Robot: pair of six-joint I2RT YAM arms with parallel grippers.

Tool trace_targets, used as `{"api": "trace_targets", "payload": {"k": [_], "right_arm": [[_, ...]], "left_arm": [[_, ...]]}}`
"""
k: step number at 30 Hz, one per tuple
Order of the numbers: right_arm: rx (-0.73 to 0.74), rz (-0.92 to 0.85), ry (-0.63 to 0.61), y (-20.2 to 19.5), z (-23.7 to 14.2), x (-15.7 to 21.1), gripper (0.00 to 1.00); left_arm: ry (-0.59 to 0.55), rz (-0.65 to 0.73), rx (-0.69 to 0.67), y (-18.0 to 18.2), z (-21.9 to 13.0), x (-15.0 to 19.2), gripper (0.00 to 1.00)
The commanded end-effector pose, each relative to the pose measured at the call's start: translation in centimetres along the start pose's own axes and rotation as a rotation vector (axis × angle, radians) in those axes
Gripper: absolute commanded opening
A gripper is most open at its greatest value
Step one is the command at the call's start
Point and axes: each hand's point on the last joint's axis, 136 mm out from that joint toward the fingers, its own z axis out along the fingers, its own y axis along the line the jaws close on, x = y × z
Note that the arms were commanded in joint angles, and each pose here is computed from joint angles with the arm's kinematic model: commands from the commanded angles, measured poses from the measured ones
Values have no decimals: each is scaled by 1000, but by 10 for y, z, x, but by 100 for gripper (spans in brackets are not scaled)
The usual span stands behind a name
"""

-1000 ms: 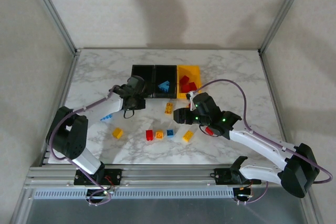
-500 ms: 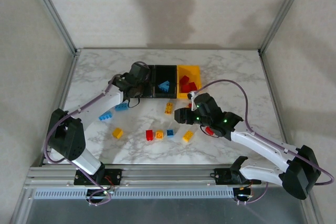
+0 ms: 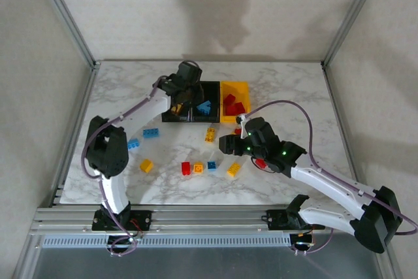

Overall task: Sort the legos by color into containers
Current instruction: Place the lego in the container.

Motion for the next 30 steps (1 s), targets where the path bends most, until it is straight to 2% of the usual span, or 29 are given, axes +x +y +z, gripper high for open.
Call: {"api": "trace_targets", "payload": {"k": [1,13,15,18,20,24,30], "right_arm": [[39,19,-12,-10,-6,1,62],[59,30,-23,-16,-10,-3,62],[60,31,-22,-16,-11,-3,62],[64,35,-19,-17,-10,-2,62],[63,37,-19,-17,-9,-2,62],[60,42,-23,-17,-8,-4,62],[53,30,-27,-12,-6,-11,62]], "left_arm": [[45,3,-13,-6,18,4,23],[112,9,-43,-8,68,13,26],[120,15,-45,-8,72,14,30],[120,15,-44,-9,72,12,42],[112,13,-35,-12,69,9,48],[88,11,-19,-16,54,1,48],[13,2,38,-26,2,-11,49]]}}
